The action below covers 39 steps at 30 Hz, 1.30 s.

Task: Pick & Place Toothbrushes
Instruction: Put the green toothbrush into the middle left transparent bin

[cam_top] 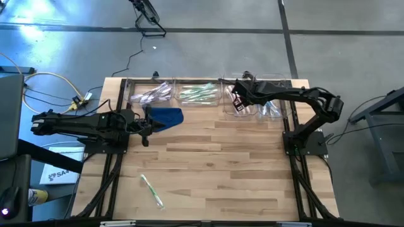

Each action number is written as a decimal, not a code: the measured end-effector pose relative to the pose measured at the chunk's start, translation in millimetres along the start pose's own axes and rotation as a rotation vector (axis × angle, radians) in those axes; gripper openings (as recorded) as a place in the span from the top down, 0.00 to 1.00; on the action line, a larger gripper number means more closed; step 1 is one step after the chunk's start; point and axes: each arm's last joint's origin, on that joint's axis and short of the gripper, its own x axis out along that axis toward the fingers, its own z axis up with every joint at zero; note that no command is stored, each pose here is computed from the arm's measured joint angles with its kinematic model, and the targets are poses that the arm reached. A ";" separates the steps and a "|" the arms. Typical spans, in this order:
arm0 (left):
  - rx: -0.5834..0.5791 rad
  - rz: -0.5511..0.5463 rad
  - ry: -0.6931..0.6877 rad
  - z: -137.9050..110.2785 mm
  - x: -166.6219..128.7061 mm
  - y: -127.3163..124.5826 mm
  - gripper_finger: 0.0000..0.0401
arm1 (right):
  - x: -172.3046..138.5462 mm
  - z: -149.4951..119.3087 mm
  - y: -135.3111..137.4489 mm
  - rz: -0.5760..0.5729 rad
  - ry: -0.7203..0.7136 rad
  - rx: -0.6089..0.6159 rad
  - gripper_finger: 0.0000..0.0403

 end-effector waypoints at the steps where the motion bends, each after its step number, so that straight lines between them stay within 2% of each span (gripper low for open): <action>1: 0.000 0.000 0.000 0.0 0.0 0.0 1.00 | 0.0 0.0 0.1 0.000 0.000 -0.006 0.65; 5: 0.000 0.000 0.000 0.0 0.0 0.0 1.00 | -0.1 -0.2 0.5 0.011 0.004 -0.023 0.64; 10: 0.000 0.000 0.000 0.0 0.0 0.0 1.00 | -9.0 4.7 -1.4 0.023 -0.024 -0.021 0.69; 15: 0.000 0.000 0.000 0.0 0.0 0.0 1.00 | -37.6 17.9 -2.5 0.074 -0.132 -0.023 0.80; 21: 0.032 -0.006 0.008 -0.8 0.0 -0.6 1.00 | -72.7 20.1 10.8 0.255 -0.278 -0.100 0.96; 24: 0.037 -0.024 0.031 -3.0 0.0 -2.3 1.00 | -83.1 15.2 22.0 0.355 -0.304 -0.183 0.98; 28: 0.036 -0.033 0.042 -4.1 -0.1 -3.1 1.00 | -94.6 6.9 36.0 0.429 -0.330 -0.227 0.99; 33: 0.036 -0.032 0.041 -4.1 -0.2 -3.0 1.00 | -100.1 -10.2 53.3 0.446 -0.359 -0.246 0.99; 39: 0.036 -0.032 0.042 -4.1 -0.1 -3.1 1.00 | -87.4 -43.4 71.5 0.455 -0.364 -0.237 1.00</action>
